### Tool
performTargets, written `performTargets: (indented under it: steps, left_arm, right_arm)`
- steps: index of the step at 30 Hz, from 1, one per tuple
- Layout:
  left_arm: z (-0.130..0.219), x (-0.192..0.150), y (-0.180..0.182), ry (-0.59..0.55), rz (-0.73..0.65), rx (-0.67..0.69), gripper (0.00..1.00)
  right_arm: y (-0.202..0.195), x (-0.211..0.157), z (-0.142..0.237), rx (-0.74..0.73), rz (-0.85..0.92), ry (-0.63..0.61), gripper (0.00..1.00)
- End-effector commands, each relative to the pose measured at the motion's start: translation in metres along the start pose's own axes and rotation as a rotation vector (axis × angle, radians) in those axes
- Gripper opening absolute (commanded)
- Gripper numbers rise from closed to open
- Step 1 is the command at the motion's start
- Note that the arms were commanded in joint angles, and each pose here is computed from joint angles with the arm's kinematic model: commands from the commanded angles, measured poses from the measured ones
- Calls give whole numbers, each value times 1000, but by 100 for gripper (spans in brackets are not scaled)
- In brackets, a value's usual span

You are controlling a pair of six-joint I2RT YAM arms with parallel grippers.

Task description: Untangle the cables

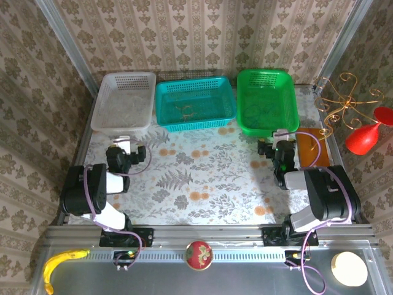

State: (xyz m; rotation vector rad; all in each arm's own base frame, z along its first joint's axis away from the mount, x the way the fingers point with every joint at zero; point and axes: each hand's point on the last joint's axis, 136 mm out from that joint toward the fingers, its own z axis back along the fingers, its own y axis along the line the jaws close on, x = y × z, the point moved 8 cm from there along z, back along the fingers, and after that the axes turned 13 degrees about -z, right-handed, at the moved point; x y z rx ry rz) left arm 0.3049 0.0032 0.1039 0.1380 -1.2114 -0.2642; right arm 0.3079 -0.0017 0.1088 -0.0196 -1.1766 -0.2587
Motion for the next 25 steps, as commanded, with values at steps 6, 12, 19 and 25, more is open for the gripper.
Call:
performTargets:
  steps: [6,12,19,25]
  left_arm:
    - [-13,24,5,-32,-27,-13,100]
    - [-13,27,-1,-26,-75,22,100]
    - [-13,26,-1,-24,-73,19,100]
    - [-13,26,-1,-24,-73,20,100]
  right_arm:
    - [6,22,-11,144,-72,-7,100]
    - [9,21,-8,116,-47,-25,100]
    - [10,20,-10,119,-49,-18,100]
    - [6,22,-10,134,-70,-15,100]
